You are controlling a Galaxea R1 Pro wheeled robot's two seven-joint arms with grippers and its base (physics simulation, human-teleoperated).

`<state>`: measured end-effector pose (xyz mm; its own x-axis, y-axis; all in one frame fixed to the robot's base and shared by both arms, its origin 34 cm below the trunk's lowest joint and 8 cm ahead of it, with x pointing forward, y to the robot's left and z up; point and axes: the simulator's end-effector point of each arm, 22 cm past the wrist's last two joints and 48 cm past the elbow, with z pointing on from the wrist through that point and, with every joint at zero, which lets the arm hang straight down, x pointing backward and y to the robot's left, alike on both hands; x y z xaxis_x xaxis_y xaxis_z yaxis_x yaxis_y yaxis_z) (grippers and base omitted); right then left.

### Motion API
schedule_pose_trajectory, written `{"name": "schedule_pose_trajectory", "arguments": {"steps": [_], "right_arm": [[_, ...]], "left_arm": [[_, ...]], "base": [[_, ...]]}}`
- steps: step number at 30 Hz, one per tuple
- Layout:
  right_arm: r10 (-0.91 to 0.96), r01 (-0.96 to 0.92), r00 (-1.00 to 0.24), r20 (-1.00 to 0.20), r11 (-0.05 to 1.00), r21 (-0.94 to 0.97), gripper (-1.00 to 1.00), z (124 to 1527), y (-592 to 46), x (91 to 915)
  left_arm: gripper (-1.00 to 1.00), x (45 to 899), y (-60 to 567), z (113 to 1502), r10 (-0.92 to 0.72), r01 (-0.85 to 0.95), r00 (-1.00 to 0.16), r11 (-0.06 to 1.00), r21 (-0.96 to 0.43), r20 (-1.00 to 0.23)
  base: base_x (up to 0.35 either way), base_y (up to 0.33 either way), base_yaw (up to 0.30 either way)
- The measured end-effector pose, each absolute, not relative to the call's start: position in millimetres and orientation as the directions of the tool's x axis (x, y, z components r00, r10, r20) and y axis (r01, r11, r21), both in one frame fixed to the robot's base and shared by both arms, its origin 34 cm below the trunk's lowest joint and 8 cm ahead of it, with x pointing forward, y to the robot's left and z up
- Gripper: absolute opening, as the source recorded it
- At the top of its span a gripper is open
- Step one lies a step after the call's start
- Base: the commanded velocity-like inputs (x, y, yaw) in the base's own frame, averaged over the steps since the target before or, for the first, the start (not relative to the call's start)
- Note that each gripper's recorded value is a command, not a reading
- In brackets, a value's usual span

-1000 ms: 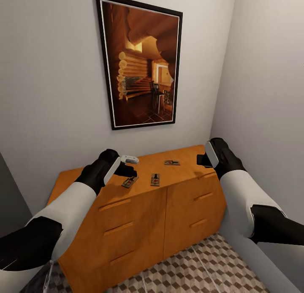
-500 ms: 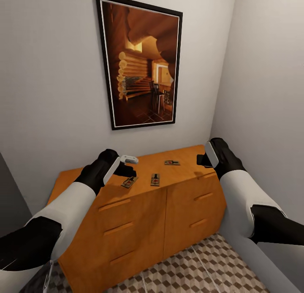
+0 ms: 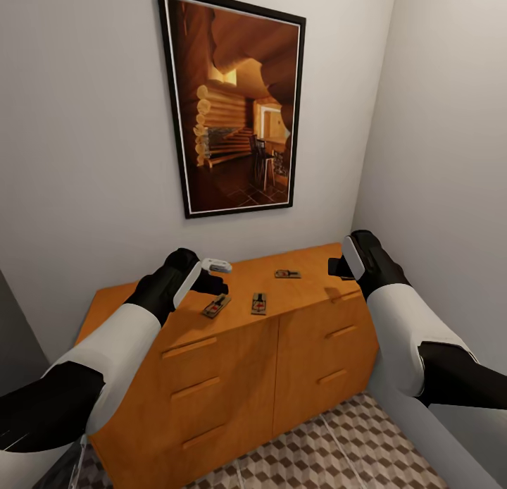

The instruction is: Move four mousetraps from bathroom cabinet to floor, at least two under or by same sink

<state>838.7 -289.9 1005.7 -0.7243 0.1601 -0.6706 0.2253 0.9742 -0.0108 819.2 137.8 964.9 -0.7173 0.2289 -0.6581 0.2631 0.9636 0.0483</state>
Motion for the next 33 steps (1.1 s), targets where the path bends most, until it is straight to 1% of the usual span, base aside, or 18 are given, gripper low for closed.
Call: {"name": "schedule_pose_trajectory", "arguments": {"steps": [15, 23, 33], "right_arm": [[0.160, 0.225, -0.724, -0.671, 0.974, -0.011, -1.00, 1005.7, -289.9, 838.9], [0.160, 0.225, -0.724, -0.670, 0.974, -0.011, -1.00, 1005.5, -289.9, 838.9], [0.160, 0.225, -0.724, -0.671, 0.974, -0.011, -1.00, 1005.6, -289.9, 838.9]], "left_arm": [[1.00, 817.1, 136.2, 959.5, 0.227, 0.265, -0.728, 0.964, 0.040, -0.647], [1.00, 801.6, 131.7, 916.5, 0.249, 0.273, -0.788, 0.961, 0.043, -0.563], [1.00, 798.1, 130.0, 909.6, 0.256, 0.277, -0.797, 0.960, 0.045, -0.547]], "base": [[0.012, 0.000, 0.000], [0.000, 0.000, 0.000], [0.000, 0.000, 0.000]]}}
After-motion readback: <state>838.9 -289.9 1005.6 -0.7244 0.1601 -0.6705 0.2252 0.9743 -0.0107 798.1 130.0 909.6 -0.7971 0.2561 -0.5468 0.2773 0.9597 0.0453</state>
